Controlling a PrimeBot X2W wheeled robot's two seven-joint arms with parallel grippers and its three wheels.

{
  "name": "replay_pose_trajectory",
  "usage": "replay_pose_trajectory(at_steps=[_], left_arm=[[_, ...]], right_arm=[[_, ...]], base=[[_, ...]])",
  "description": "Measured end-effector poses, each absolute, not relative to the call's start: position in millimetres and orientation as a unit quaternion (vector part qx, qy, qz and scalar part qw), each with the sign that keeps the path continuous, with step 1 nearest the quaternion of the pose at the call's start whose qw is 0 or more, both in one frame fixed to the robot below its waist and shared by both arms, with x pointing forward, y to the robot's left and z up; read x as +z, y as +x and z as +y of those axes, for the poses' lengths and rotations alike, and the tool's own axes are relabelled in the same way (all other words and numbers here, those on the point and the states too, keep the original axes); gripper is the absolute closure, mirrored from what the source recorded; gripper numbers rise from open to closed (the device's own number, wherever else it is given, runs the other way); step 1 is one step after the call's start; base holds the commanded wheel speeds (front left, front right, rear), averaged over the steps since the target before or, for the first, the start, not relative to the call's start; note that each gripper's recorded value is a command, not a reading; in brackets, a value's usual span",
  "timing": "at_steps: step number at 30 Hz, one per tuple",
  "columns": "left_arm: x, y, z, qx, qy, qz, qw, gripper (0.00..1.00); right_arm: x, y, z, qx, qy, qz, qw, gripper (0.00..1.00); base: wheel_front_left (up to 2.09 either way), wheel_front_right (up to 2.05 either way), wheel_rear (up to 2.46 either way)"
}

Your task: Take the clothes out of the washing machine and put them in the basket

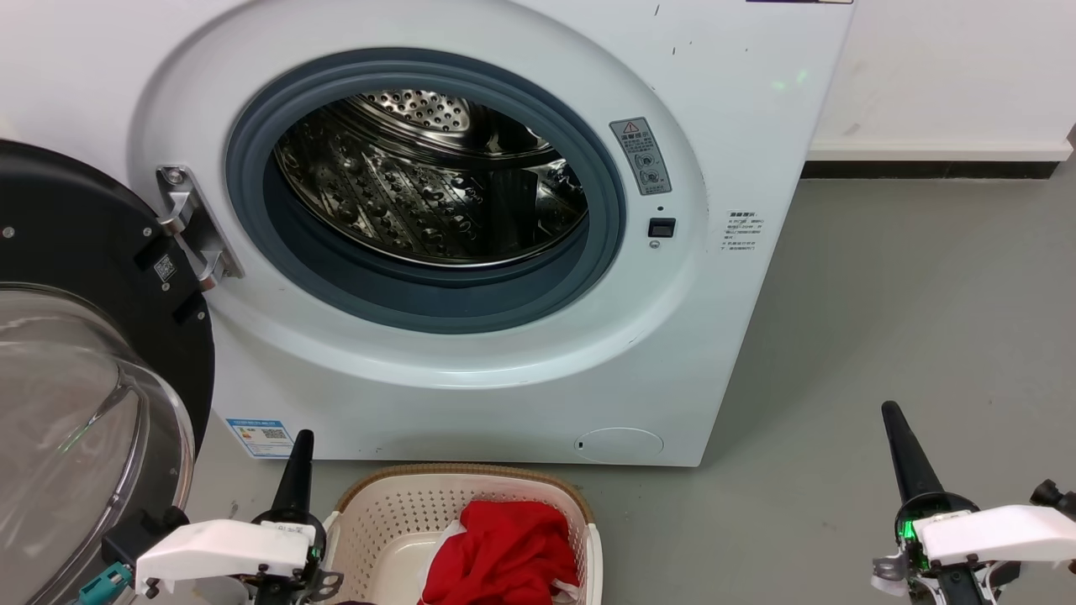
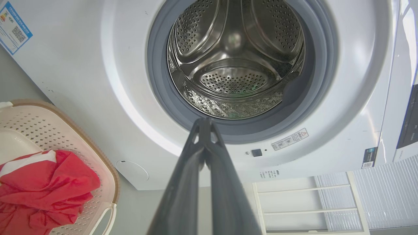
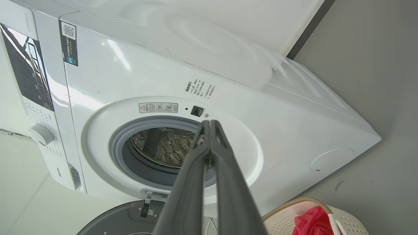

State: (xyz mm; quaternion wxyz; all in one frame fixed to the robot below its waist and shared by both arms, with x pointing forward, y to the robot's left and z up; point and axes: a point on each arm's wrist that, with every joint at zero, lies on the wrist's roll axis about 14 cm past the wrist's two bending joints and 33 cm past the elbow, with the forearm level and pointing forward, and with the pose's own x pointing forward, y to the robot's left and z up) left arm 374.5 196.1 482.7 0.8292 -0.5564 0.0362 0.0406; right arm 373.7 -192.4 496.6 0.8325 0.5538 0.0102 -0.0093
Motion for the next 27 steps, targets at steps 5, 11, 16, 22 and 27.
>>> replay_pose_trajectory(at_steps=[5, 11, 16, 22, 27], left_arm=[[483.8, 375.5, 196.4, 0.038, -0.576, 0.035, 0.816, 1.00], [486.5, 377.5, 196.4, 0.033, -0.599, 0.031, 0.799, 1.00], [490.1, 379.7, 196.7, 0.027, -0.617, 0.026, 0.786, 1.00], [491.5, 380.7, 197.6, 0.025, -0.637, 0.024, 0.770, 1.00], [494.1, 382.3, 198.4, 0.021, -0.652, 0.020, 0.758, 1.00]], right_arm=[[497.6, 376.0, -192.9, -0.008, 0.574, 0.011, 0.819, 1.00], [497.2, 377.3, -194.5, -0.010, 0.596, 0.011, 0.803, 1.00], [499.4, 379.7, -195.2, -0.008, 0.615, 0.010, 0.789, 1.00], [499.1, 380.6, -196.7, -0.010, 0.635, 0.009, 0.773, 1.00], [498.6, 381.2, -197.6, -0.010, 0.651, 0.010, 0.759, 1.00]], base=[[0.00, 0.00, 0.00], [0.00, 0.00, 0.00], [0.00, 0.00, 0.00], [0.00, 0.00, 0.00], [0.00, 0.00, 0.00]])
